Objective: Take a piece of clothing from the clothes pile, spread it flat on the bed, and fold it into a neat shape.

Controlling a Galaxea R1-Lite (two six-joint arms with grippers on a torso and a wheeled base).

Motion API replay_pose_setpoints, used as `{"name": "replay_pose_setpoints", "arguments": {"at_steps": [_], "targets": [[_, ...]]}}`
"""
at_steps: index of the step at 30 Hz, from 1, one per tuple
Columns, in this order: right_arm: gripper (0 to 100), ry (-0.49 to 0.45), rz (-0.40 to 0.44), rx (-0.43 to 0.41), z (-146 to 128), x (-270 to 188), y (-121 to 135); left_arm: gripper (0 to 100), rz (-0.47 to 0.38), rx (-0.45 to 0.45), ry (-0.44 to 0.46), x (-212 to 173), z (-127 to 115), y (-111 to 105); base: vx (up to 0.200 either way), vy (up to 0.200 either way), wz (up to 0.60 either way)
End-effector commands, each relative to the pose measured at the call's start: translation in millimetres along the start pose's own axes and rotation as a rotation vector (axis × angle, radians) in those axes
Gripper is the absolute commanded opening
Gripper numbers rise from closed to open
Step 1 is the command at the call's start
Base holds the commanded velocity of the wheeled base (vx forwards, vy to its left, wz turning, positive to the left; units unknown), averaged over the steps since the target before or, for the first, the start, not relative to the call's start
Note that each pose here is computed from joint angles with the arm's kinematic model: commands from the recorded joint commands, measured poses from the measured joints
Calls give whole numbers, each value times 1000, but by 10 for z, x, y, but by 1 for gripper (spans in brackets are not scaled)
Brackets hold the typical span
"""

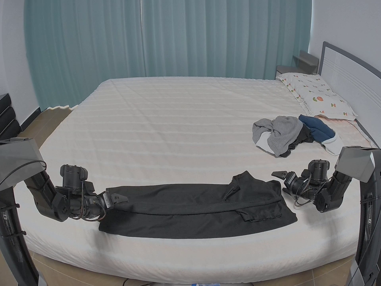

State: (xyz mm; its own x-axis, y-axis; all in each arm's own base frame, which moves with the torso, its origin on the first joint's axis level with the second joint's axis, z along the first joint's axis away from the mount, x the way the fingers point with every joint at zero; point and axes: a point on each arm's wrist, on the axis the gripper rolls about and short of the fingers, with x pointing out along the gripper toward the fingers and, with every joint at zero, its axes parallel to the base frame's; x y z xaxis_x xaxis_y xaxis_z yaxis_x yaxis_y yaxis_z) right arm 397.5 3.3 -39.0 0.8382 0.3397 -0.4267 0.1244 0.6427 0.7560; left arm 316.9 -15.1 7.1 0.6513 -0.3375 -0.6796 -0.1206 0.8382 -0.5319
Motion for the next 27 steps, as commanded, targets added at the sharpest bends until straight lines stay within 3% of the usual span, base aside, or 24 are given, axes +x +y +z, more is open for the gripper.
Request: {"name": "replay_pose_setpoints", "arguments": {"at_steps": [1, 11, 12, 27], "targets": [[100, 2, 0, 0, -6, 3, -3, 100, 21, 9, 39, 18, -101, 62, 0, 0, 0], [100, 4, -2, 1, -12, 3, -10, 100, 52, 21, 49, 129, -133, 123, 0, 0, 0], [100, 4, -2, 1, -12, 3, -10, 0, 57, 22, 47, 128, -130, 127, 0, 0, 0], [100, 0, 0, 0, 2, -5, 0, 0, 177, 123, 20, 57, -122, 317, 0, 0, 0]]}}
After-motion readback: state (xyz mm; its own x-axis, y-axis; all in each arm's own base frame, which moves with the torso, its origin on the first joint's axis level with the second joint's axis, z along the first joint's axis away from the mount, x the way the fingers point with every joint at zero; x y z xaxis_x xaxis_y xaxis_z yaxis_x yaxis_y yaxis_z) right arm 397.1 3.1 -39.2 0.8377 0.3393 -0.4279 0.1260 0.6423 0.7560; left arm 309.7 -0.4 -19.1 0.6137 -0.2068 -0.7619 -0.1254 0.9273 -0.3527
